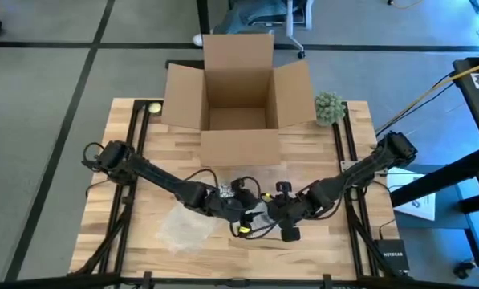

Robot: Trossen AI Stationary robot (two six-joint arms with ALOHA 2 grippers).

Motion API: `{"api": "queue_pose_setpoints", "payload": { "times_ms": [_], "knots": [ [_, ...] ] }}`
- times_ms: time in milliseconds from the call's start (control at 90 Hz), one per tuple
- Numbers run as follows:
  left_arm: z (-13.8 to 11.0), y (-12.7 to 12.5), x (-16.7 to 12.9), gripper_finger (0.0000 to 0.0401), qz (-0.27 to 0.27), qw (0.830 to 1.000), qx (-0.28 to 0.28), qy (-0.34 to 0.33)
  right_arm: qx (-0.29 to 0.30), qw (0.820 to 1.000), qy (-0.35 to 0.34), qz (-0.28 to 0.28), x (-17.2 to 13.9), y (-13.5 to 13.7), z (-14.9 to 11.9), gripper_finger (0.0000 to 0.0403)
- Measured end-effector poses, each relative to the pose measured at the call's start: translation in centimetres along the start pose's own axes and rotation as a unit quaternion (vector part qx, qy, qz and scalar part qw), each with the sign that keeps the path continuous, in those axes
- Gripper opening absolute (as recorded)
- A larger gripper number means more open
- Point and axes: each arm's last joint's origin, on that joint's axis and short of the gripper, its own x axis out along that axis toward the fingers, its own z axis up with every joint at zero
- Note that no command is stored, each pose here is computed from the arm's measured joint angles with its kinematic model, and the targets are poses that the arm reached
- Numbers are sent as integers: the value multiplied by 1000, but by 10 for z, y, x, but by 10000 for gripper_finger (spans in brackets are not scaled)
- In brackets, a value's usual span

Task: Wrap mug
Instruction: Wrap the green mug with the right transparent bubble wrap

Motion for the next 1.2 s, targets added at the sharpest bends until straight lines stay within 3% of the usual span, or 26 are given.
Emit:
{"api": "queue_pose_setpoints", "payload": {
  "times_ms": [911,1200],
  "knots": [
    [-2,3,3,153,7,1000,7,9,-8,1000,-14,15,-4,1,4,152],
    [-4,4,3,153,10,1000,13,18,-18,999,27,-1,27,6,2,152]
  ]
}}
